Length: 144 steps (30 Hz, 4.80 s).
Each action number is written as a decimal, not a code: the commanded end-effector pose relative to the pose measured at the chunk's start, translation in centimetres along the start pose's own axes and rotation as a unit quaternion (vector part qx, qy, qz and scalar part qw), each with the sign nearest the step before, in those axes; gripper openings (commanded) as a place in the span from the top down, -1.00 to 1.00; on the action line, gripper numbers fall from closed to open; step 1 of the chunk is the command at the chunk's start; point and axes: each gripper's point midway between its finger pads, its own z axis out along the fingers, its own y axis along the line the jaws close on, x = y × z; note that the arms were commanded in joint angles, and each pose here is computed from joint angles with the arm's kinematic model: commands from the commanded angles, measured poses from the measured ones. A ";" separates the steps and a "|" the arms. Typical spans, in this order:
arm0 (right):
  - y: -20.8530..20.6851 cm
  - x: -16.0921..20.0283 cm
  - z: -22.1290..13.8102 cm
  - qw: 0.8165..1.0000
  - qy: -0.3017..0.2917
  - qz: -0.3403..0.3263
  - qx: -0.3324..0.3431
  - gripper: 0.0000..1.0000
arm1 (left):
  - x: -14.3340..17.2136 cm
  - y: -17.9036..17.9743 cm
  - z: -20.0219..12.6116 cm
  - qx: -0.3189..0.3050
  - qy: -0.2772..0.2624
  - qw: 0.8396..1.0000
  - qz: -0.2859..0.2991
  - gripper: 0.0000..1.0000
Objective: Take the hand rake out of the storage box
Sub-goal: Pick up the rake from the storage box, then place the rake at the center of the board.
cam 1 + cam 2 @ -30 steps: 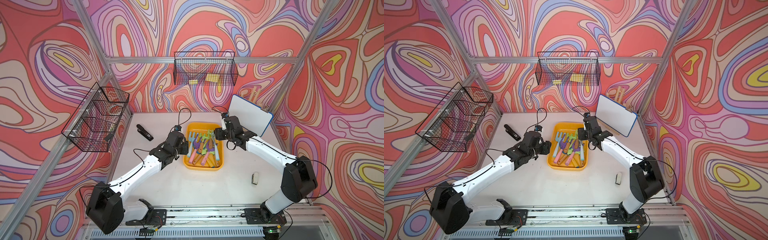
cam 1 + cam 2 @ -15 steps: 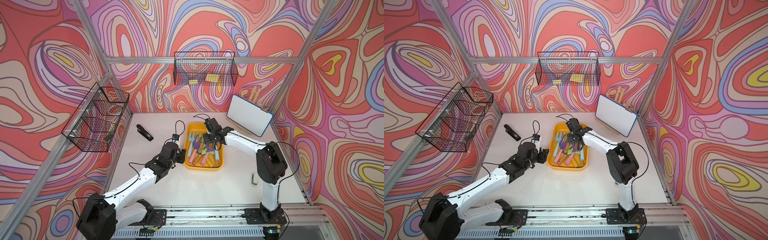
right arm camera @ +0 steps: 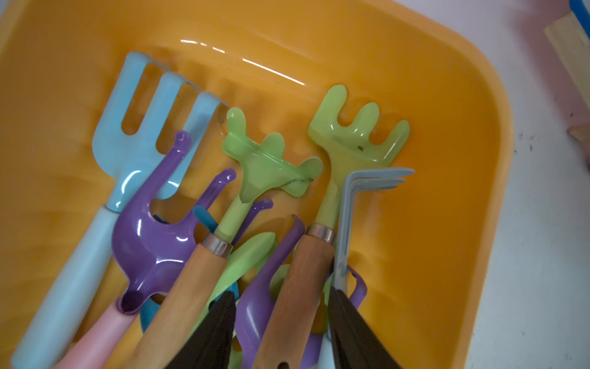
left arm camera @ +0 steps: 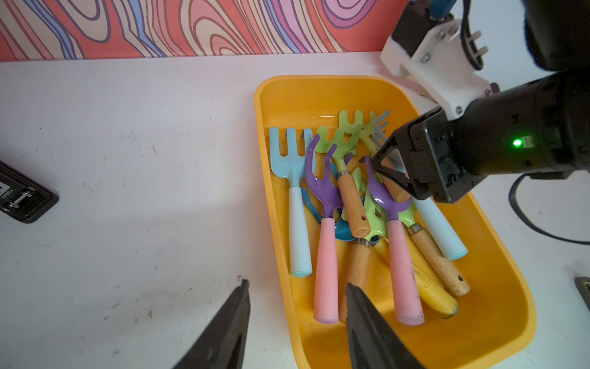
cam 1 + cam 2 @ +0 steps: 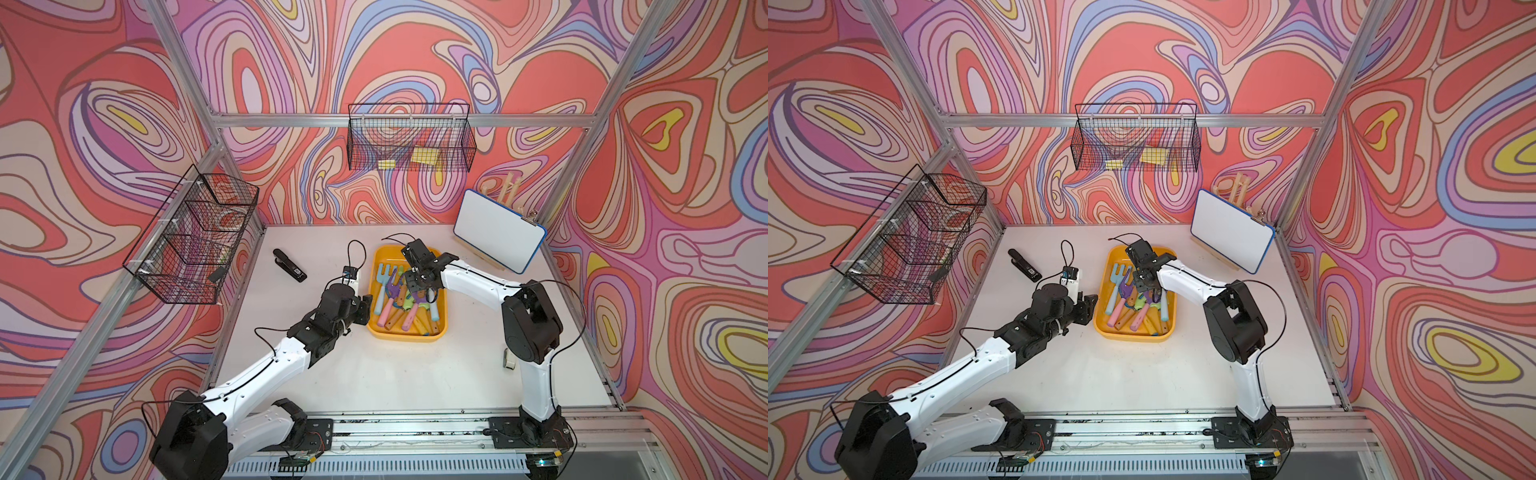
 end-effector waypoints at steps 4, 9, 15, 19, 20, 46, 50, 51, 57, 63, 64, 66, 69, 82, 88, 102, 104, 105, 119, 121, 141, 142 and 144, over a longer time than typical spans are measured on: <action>-0.2 1.2 0.9 1.000 0.019 -0.001 0.018 -0.02 | -0.2 0.1 -0.3 -0.006 0.001 1.000 0.002 -0.03; -0.5 2.0 1.4 0.999 0.035 -0.006 0.029 -0.01 | -0.1 0.2 -0.2 -0.009 0.006 1.000 0.002 -0.03; -0.7 3.1 2.2 0.998 0.059 -0.010 0.037 -0.01 | 0.1 0.2 0.0 -0.010 0.011 1.000 0.001 -0.03; -0.6 3.7 2.9 0.996 0.075 -0.011 0.041 0.01 | 0.0 0.2 0.0 -0.012 0.012 1.000 0.002 -0.03; -0.6 3.6 3.0 0.996 0.075 -0.011 0.042 0.02 | 0.0 0.3 0.0 -0.013 0.012 1.000 0.001 -0.03; -1.3 1.0 -0.8 0.999 0.026 0.004 0.039 0.69 | -0.2 0.6 -0.2 -0.022 0.009 1.000 0.002 0.01; -1.8 0.5 -2.1 0.999 0.010 0.006 0.041 0.70 | -0.3 0.6 -0.3 -0.021 0.008 1.000 0.001 0.02; -1.9 0.4 -2.4 0.999 0.008 0.007 0.041 0.70 | -0.4 0.5 -0.4 -0.019 0.005 1.000 0.000 0.03; -2.2 0.0 -4.2 0.999 -0.012 0.011 0.036 0.70 | -0.7 0.6 -0.8 -0.020 -0.004 1.000 -0.001 0.06; -2.6 -0.6 -6.2 0.998 -0.046 0.016 0.027 0.71 | -0.6 0.5 -0.6 -0.017 0.001 1.000 -0.001 0.07; -2.6 -0.8 -6.7 0.998 -0.056 0.018 0.024 0.71 | -0.6 0.5 -0.6 -0.018 0.001 1.000 -0.001 0.07; -3.1 -0.9 -7.6 0.997 -0.073 0.022 0.026 0.71 | -0.6 0.4 -0.6 -0.015 0.001 1.000 -0.001 0.07; -3.9 -1.1 -9.3 0.994 -0.098 0.028 0.030 0.71 | -0.7 0.4 -0.7 -0.015 0.001 1.000 -0.002 0.07; -8.0 1.9 -10.4 0.986 -0.115 0.026 0.116 0.69 | -1.3 0.0 -1.5 0.001 -0.014 1.000 -0.007 0.10; -9.8 3.6 -9.0 0.985 -0.099 0.055 0.126 0.69 | -1.0 -0.3 -1.3 0.007 -0.008 1.000 -0.008 0.10; -13.0 7.5 -2.9 0.990 -0.034 0.108 0.086 0.66 | -1.1 -1.0 -0.7 0.019 0.010 1.000 -0.004 0.04; -13.0 7.8 -2.2 0.990 -0.025 0.109 0.085 0.65 | -1.0 -1.1 -0.5 0.021 0.013 1.000 -0.003 0.03; -13.0 8.1 -1.8 0.990 -0.020 0.108 0.084 0.65 | -1.0 -1.1 -0.4 0.020 0.016 1.000 -0.003 0.02; -13.1 9.7 0.4 0.990 0.014 0.114 0.077 0.61 | -0.2 -1.4 0.6 0.023 0.036 0.999 -0.001 -0.02; -13.0 9.9 0.5 0.990 0.019 0.114 0.075 0.60 | -0.2 -1.4 0.6 0.023 0.036 0.999 -0.001 -0.02; -12.4 11.6 2.5 0.990 0.076 0.107 0.058 0.37 | -0.1 -1.5 0.8 0.024 0.044 0.999 -0.001 -0.04; -12.4 11.6 2.5 0.990 0.077 0.107 0.057 0.34 | -0.2 -1.5 0.8 0.024 0.044 0.999 -0.001 -0.06; -12.3 11.6 2.5 0.990 0.077 0.108 0.055 0.26 | -0.2 -1.5 0.9 0.024 0.048 0.999 -0.001 -0.11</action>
